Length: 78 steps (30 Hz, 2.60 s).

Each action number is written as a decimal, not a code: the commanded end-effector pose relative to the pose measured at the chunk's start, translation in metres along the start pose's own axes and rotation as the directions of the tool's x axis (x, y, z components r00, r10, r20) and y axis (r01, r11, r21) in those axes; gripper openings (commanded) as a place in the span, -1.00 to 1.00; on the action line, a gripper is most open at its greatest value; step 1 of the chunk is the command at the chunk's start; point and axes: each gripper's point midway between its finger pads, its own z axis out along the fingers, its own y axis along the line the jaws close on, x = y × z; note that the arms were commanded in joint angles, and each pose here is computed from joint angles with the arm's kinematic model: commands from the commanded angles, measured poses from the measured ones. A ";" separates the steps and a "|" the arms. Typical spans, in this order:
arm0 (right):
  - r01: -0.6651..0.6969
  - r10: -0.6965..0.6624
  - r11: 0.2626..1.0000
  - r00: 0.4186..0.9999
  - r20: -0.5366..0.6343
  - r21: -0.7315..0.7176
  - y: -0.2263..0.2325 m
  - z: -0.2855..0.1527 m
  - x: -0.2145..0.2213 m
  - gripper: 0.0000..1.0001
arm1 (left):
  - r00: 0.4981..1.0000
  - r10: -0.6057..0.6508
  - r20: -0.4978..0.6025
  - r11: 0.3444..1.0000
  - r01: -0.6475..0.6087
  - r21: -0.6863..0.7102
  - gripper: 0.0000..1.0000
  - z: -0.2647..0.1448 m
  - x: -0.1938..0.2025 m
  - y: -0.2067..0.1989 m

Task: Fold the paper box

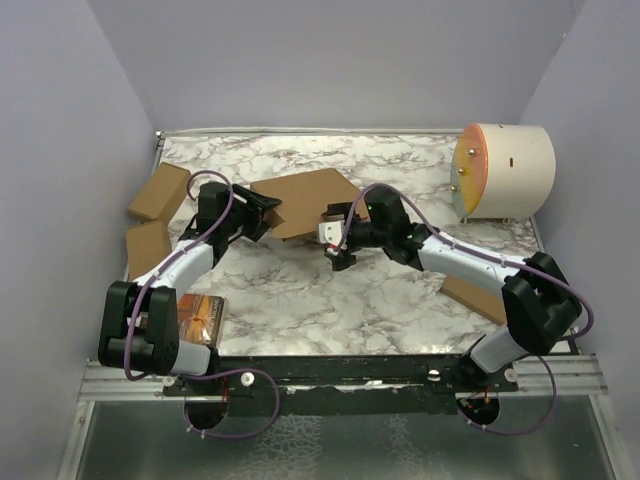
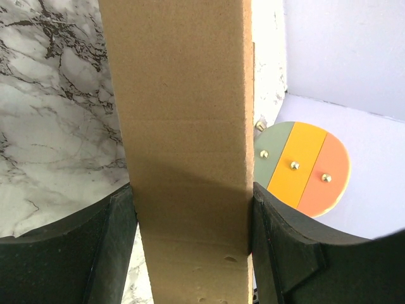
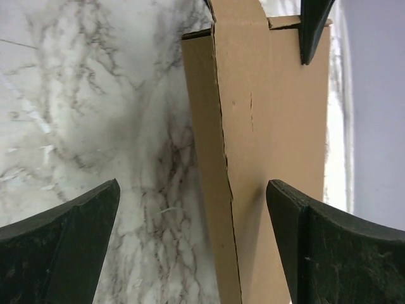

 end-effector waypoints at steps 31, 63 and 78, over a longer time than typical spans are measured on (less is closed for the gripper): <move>0.241 -0.221 0.870 0.970 -0.098 0.429 -0.052 0.030 0.005 0.00 | 0.989 -0.125 -0.074 0.991 0.127 0.033 0.29 -0.012 0.005 -0.014; -0.596 0.558 0.743 0.803 0.210 0.305 -0.181 -0.028 -0.032 -0.03 | 0.896 0.174 0.407 0.964 -0.239 0.114 0.98 -0.131 -0.069 -0.104; -0.940 0.993 0.119 0.104 0.062 -0.321 -0.106 -0.035 -0.008 -0.05 | 0.728 0.582 0.361 0.696 -0.676 0.242 0.98 -0.111 -0.024 -0.078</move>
